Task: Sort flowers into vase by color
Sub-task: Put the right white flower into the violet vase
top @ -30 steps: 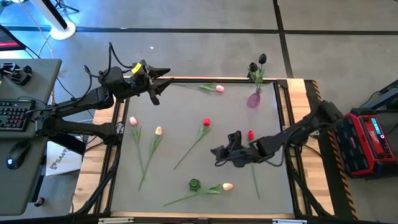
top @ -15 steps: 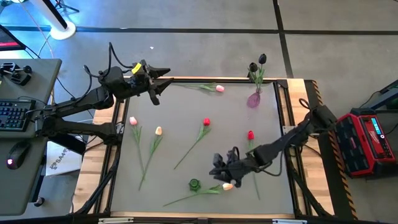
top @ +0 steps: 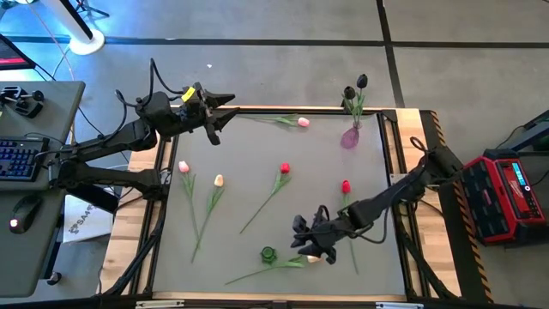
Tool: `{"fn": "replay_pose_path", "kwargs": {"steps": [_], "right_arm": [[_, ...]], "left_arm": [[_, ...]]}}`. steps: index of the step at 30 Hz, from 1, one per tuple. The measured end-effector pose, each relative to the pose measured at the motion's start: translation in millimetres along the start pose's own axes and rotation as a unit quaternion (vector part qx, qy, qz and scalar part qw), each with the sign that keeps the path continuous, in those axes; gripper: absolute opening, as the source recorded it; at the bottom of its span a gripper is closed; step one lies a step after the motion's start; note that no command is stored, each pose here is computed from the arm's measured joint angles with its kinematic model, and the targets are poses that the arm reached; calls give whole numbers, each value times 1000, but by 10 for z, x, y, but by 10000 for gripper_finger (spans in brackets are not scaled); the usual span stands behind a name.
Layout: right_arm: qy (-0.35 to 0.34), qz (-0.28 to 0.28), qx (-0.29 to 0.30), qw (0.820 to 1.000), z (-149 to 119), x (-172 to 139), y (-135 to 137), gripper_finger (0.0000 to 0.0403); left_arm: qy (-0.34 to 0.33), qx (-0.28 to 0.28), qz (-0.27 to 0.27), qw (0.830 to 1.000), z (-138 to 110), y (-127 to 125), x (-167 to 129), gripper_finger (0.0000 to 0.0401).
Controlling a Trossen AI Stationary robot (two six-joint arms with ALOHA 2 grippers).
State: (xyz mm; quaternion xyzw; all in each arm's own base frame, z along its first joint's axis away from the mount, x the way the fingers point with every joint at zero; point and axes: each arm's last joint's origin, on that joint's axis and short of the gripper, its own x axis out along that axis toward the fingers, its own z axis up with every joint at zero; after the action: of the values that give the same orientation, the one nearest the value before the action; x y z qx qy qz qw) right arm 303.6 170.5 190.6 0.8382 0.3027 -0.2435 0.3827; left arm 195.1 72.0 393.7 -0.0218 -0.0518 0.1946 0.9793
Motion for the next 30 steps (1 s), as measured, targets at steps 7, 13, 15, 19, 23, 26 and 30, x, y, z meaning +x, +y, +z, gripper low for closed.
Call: {"fn": "replay_pose_path", "kwargs": {"steps": [7, 13, 15, 19, 23, 26, 30], "right_arm": [[-27, -70, 13, 997, -155, 100, 87, 138], [-70, -146, 26, 986, -384, 180, 182, 138], [-92, -176, 34, 979, -442, 205, 221, 138], [-127, -215, 47, 967, -588, 233, 388, 138], [-176, -253, 55, 950, -630, 335, 501, 138], [-200, -283, 58, 936, -641, 409, 507, 138], [-203, -314, 59, 926, -665, 538, 413, 138]], "left_arm": [[0, 0, 0, 1000, -1, 0, 1, 206], [0, 0, 0, 1000, -1, 0, 1, 206], [0, 0, 0, 1000, -1, -1, 1, 206], [0, 0, 0, 1000, -1, 0, 1, 206], [0, 0, 0, 1000, -1, 0, 1, 206], [0, 0, 0, 1000, -1, 0, 1, 206], [0, 0, 0, 1000, -1, -1, 1, 206]]}}
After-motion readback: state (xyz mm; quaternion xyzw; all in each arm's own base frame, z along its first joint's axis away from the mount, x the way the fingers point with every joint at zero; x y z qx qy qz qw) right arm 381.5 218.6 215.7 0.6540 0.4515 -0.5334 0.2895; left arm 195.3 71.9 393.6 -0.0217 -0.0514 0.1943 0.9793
